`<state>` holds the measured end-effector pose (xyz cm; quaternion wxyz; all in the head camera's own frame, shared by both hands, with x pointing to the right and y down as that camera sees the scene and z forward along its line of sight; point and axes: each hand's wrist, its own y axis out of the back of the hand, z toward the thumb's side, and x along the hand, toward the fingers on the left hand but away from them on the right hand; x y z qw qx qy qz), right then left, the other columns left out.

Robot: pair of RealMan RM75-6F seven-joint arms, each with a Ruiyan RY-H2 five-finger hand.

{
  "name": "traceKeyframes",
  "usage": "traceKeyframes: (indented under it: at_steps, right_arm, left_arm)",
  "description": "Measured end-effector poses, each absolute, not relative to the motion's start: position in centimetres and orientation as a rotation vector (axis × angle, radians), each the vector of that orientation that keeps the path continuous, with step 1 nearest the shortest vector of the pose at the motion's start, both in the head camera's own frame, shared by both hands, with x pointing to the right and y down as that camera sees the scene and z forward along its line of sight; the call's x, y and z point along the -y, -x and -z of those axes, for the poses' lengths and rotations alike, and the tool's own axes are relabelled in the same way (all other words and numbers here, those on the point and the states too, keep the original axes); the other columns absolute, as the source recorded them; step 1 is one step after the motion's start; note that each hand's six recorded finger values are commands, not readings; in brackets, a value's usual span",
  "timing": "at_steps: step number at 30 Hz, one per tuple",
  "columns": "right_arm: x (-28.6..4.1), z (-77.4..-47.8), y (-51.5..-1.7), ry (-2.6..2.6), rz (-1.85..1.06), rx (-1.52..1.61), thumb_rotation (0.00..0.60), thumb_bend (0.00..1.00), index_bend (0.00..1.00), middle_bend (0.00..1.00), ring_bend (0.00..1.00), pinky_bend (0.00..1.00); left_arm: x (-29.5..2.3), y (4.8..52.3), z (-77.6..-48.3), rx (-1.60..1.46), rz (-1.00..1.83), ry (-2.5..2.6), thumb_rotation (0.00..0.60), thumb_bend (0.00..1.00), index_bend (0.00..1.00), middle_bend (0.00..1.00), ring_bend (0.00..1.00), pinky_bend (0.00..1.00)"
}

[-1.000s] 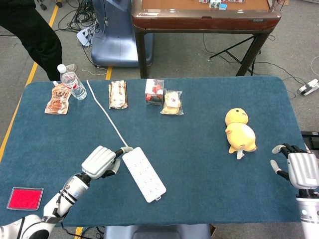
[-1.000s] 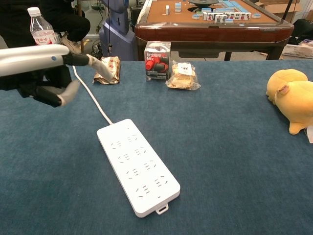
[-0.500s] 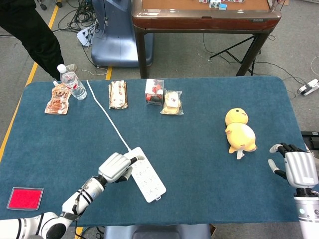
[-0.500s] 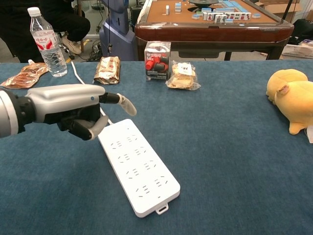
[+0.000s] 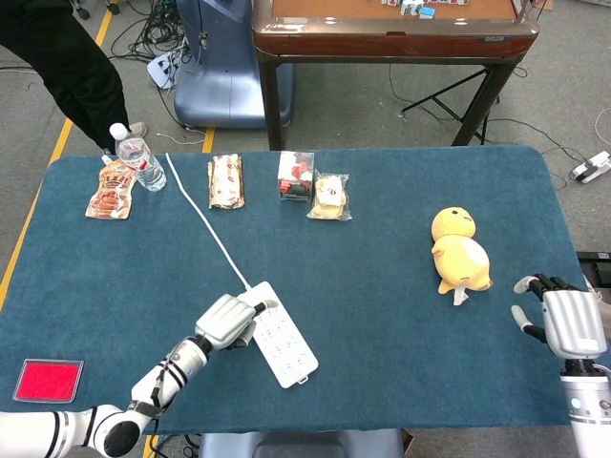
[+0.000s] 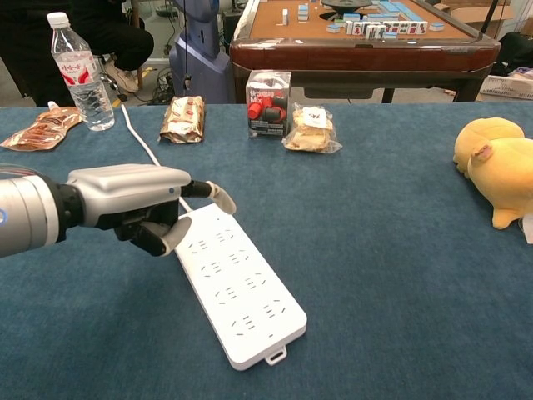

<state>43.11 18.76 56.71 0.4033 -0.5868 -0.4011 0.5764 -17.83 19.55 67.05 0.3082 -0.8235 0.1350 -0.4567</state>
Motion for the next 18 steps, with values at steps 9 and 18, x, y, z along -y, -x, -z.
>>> traceKeyframes:
  at_steps: [9,18]
  right_arm:
    - [-18.8,-57.2,-43.2,1.491,-1.467,1.009,0.600,0.24,0.48,0.47,0.45,0.62]
    - [-18.8,-57.5,-43.1,1.499,-1.469,1.004,0.600,0.24,0.48,0.47,0.45,0.62]
  left_arm:
    - [-19.5,18.5,-68.0,-0.329,1.269,2.141,0.600,0.74,0.20,1.00,1.00,1.00]
    - [-19.6,19.1,-68.7,-0.317,1.325,2.125,0.600,0.74,0.20,1.00,1.00,1.00]
